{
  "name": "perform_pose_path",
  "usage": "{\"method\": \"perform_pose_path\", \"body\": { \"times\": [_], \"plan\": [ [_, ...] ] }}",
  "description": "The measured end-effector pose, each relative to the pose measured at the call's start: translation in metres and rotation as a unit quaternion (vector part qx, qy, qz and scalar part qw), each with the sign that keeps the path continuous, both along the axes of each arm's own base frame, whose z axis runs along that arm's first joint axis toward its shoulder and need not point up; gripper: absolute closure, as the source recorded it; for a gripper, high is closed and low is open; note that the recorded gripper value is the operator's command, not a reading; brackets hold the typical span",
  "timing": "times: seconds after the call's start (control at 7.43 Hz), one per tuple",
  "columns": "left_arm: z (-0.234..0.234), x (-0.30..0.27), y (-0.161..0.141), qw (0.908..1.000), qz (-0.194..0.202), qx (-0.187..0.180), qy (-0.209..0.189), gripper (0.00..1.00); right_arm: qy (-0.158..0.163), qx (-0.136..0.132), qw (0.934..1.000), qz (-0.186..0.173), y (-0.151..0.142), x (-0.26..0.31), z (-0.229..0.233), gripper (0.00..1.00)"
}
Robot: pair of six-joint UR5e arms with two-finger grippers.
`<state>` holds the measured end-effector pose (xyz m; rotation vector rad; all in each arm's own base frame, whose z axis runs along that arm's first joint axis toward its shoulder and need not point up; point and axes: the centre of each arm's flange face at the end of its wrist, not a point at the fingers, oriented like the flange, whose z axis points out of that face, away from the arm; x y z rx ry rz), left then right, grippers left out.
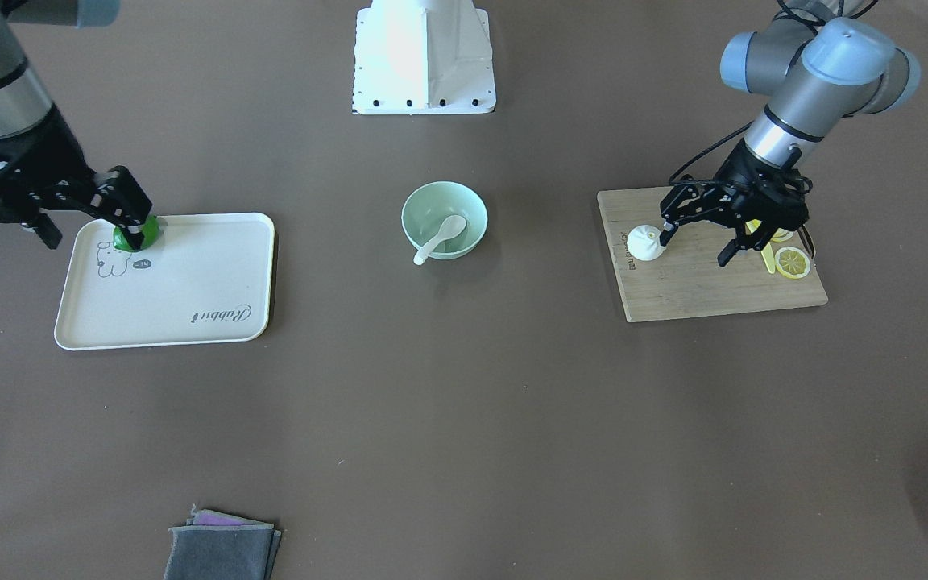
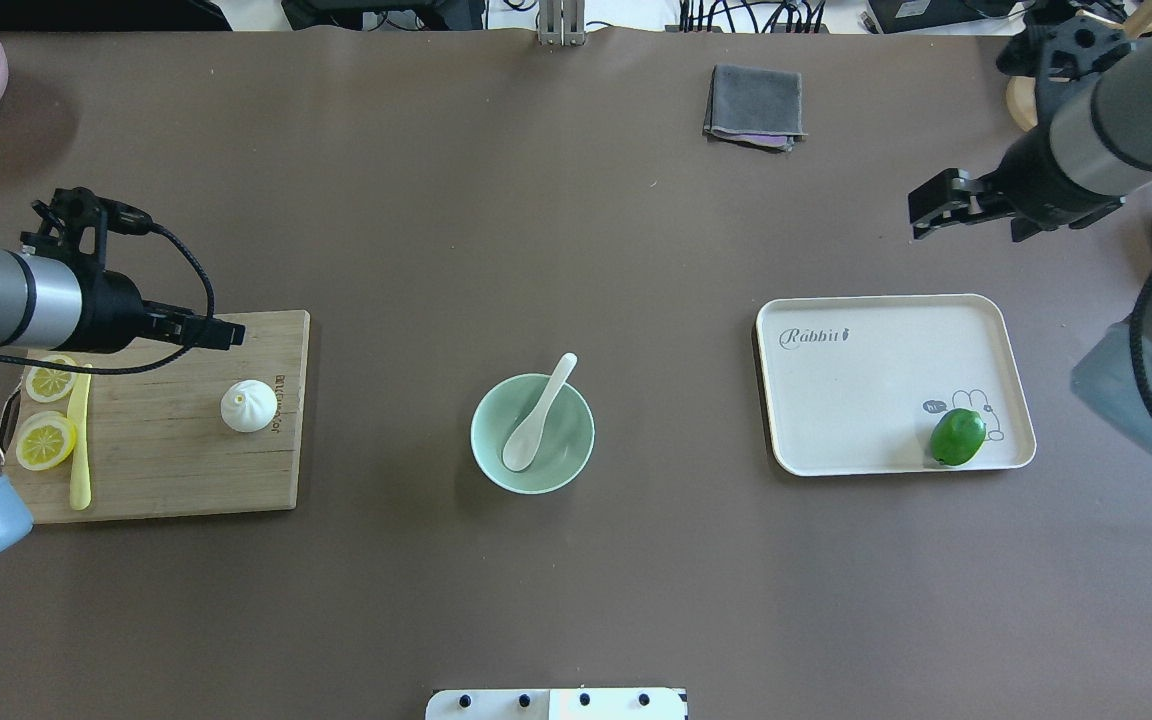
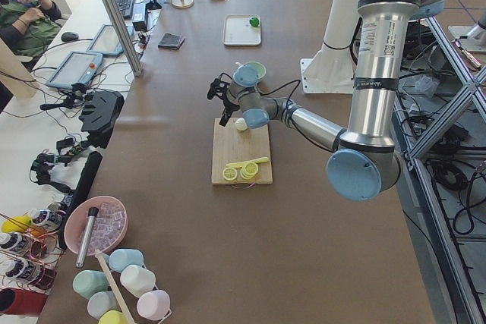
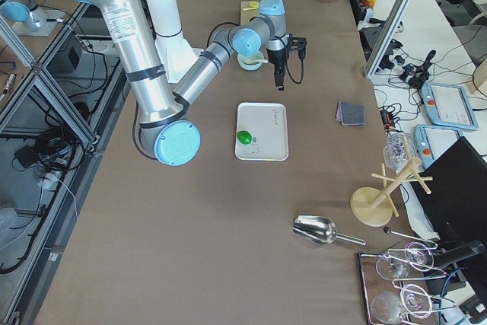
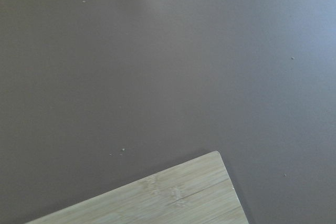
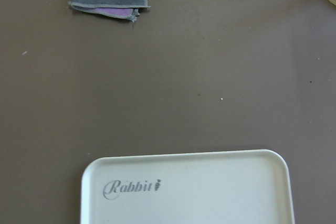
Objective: Put spoon and bun in bowl
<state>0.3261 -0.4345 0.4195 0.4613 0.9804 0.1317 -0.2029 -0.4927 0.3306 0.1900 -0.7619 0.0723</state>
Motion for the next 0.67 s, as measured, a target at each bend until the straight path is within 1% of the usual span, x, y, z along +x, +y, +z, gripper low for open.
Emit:
{"method": "perform_pose_path", "body": {
  "times": [0.27,0.4,0.54,0.67],
  "plan": [
    [0.004,0.033,0.022,0.9998,0.001,0.01,-0.014,0.02,0.005,0.013,0.999,-0.043,-0.002,0.06,0.049,0.0],
    [0.008,0.045,0.031,0.9996,0.002,0.015,-0.022,0.03,0.007,0.015,0.9983,-0.056,-0.002,0.082,0.069,0.0],
    [0.012,0.055,0.039,0.9994,0.004,0.019,-0.029,0.08,0.009,0.015,0.9977,-0.065,0.001,0.097,0.085,0.0],
    [0.016,0.064,0.046,0.9991,0.004,0.022,-0.036,0.17,0.01,0.015,0.9973,-0.071,0.004,0.106,0.095,0.0]
  ]
}}
